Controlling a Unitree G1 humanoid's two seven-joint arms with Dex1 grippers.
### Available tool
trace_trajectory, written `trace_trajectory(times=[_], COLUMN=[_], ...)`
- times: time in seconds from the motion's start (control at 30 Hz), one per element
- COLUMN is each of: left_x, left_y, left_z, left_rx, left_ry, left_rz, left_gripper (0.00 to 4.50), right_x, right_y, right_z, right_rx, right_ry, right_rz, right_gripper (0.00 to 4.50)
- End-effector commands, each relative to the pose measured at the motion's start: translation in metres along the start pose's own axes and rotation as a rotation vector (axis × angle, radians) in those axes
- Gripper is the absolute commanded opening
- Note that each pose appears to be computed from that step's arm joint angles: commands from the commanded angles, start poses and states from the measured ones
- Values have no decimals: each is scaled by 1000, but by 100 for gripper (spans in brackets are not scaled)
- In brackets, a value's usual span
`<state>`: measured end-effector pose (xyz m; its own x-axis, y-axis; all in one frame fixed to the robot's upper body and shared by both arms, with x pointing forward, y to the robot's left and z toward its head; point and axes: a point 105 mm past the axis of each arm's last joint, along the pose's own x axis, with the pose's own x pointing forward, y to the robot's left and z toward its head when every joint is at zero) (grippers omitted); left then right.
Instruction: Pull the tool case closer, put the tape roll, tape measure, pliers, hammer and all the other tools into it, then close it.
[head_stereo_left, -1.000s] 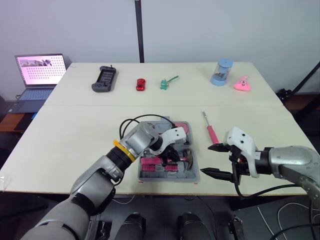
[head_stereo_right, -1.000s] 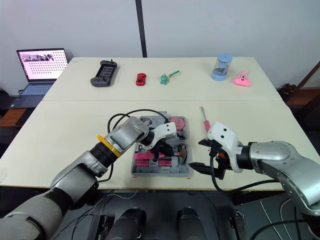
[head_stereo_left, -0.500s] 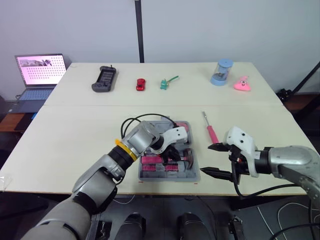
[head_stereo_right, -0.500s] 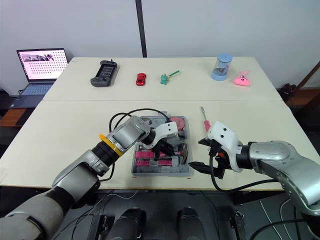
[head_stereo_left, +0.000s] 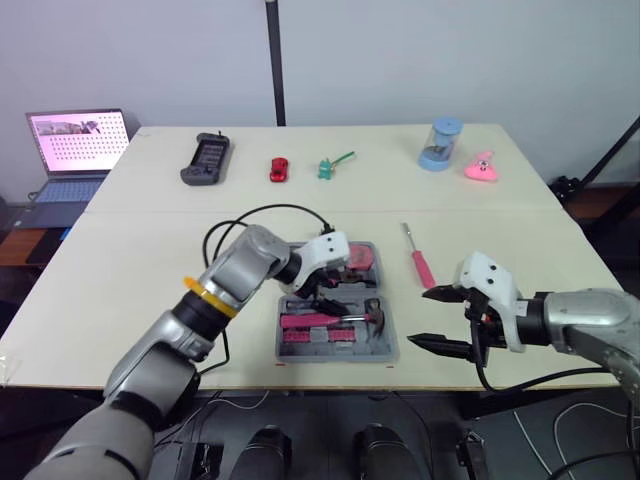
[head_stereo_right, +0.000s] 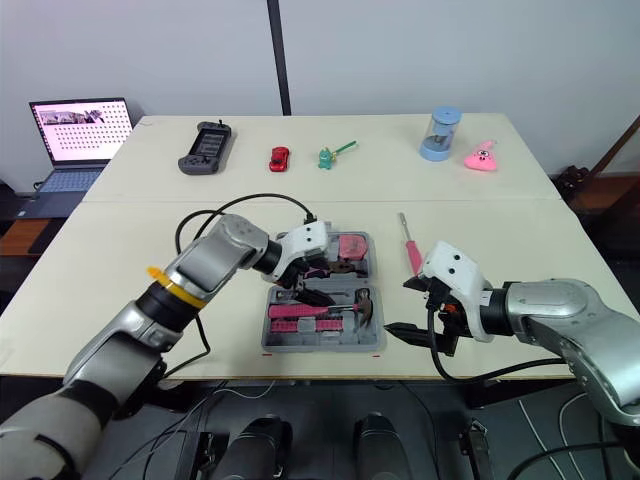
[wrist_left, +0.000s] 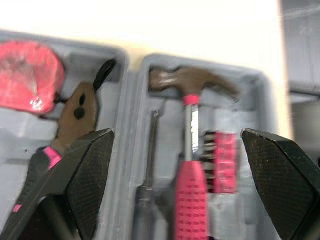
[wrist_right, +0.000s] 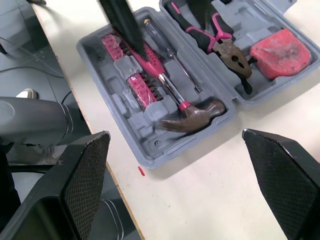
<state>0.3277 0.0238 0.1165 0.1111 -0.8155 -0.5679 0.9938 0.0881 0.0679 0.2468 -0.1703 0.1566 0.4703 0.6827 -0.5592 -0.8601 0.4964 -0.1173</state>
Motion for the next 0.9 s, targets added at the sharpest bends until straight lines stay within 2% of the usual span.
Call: trace_trajectory(times=[0.03, 0.23, 0.27, 0.73, 0.9], left_x=[-13, -12, -11, 4, 12], left_y=[3, 9, 10, -6, -8], left_z=[9, -17, -19, -41, -56], left_rx=[69, 64, 68, 33, 18], left_ry=[-144, -171, -166, -119, -71], left_rz=[41, 110, 117, 53, 46], left_gripper=[339, 29, 8, 8, 8], right_x=[-1, 1, 1, 3, 4], right_y=[-2, -3, -3, -2, -3], right_z=[10, 13, 13, 15, 14], right_rx=[-52, -66, -67, -67, -67], right_ry=[-19, -20, -20, -22, -19], right_rz=[3, 18, 20, 24, 21], right_gripper=[450, 450, 450, 450, 450])
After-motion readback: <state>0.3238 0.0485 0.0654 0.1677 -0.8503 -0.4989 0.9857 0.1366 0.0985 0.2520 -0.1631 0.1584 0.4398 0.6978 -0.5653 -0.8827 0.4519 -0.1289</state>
